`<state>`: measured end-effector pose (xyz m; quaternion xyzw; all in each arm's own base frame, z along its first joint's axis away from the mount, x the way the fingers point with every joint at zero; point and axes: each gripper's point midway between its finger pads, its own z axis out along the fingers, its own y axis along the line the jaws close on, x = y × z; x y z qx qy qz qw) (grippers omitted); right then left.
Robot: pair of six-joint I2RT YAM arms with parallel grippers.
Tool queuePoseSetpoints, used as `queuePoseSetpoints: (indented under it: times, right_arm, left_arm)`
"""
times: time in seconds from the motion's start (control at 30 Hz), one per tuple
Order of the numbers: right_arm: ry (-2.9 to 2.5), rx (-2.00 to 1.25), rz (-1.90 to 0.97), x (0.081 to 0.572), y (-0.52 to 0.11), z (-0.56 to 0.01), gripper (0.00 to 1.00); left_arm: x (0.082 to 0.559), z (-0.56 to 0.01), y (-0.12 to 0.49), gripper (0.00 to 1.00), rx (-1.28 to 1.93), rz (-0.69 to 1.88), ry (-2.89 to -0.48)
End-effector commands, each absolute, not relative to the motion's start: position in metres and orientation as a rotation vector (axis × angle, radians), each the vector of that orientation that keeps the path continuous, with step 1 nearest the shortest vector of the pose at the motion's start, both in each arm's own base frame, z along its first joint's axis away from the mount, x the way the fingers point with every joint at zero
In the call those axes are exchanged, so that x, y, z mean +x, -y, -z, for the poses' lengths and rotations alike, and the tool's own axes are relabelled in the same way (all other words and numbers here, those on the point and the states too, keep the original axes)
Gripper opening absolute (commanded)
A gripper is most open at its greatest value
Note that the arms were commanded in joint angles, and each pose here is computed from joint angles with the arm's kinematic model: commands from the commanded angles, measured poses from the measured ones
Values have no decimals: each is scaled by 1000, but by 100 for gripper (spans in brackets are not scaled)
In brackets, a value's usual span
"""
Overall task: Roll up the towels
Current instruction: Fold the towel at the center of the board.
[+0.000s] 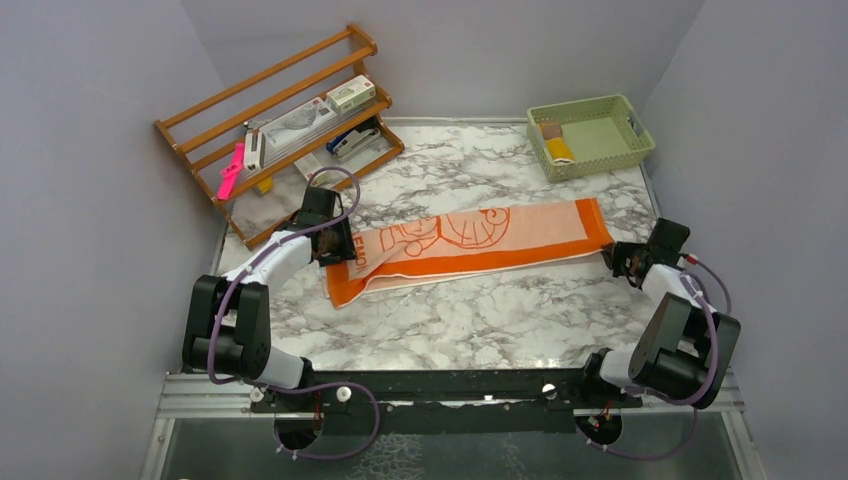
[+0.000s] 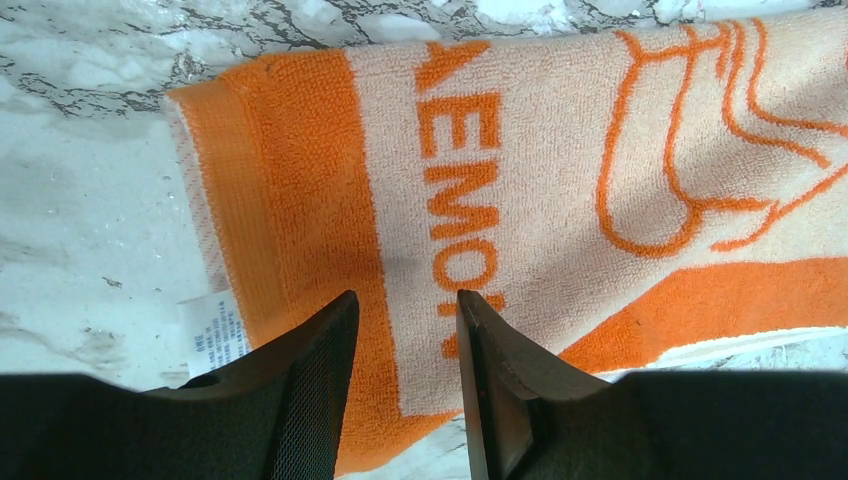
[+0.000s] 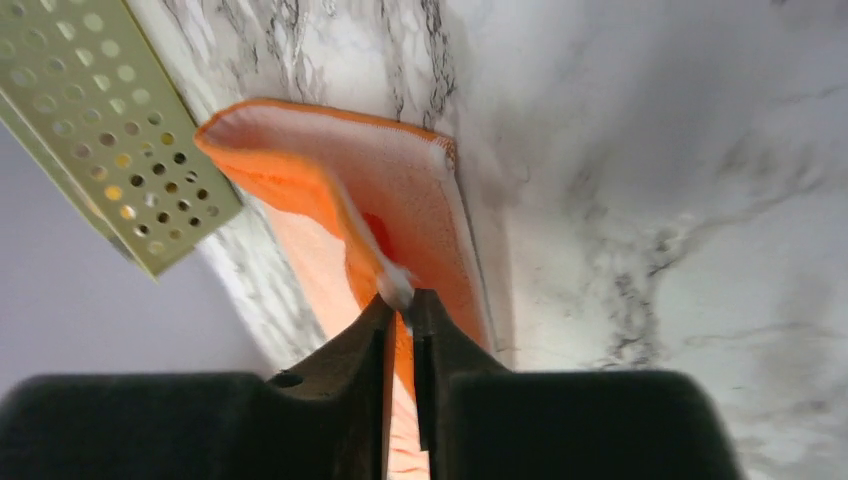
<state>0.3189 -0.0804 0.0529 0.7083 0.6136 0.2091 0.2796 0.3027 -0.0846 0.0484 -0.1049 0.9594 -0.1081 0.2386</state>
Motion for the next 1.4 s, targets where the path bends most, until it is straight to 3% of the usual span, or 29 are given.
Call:
queuePoseSetpoints:
  times: [0.0,0.1,0.17,0.23,0.47,0.63,1.0,1.07,1.23,1.37]
  right_arm:
    - [-1710,1818,-450,302,94,-56,29]
    - [-1790,1746,-389,300,98,-60,70]
    - [-1850,1653,-360,304,101,-66,83]
    - [-1892,1562,-350,309,103,-76,87]
    - [-1921,1304,-424,321,93,-106,89]
    - [-1908,1200,-498,321,80,-112,89]
    - [-1942,1146,-525,321,73,-108,89]
    - [-1943,1142,-525,322,73,-108,89]
    - [-1947,1131,-524,323,73,-107,89]
    - [-1947,1115,-535,324,72,-106,88]
  left_arm:
    - [304,-48,85,44,-269,321,-2633]
    - [309,-53,75,44,-282,307,-2626]
    - [312,-57,61,44,-309,284,-2618]
    - [314,-60,41,46,-365,274,-2612]
    - [320,-59,20,54,-359,384,-2593]
    - [322,-59,35,45,-302,515,-2587]
    - [335,-44,42,37,-278,596,-2621]
    - [339,-40,42,32,-282,597,-2637]
    - [352,-51,38,3,-289,571,-2620]
    - [361,-61,30,0,-295,529,-2607]
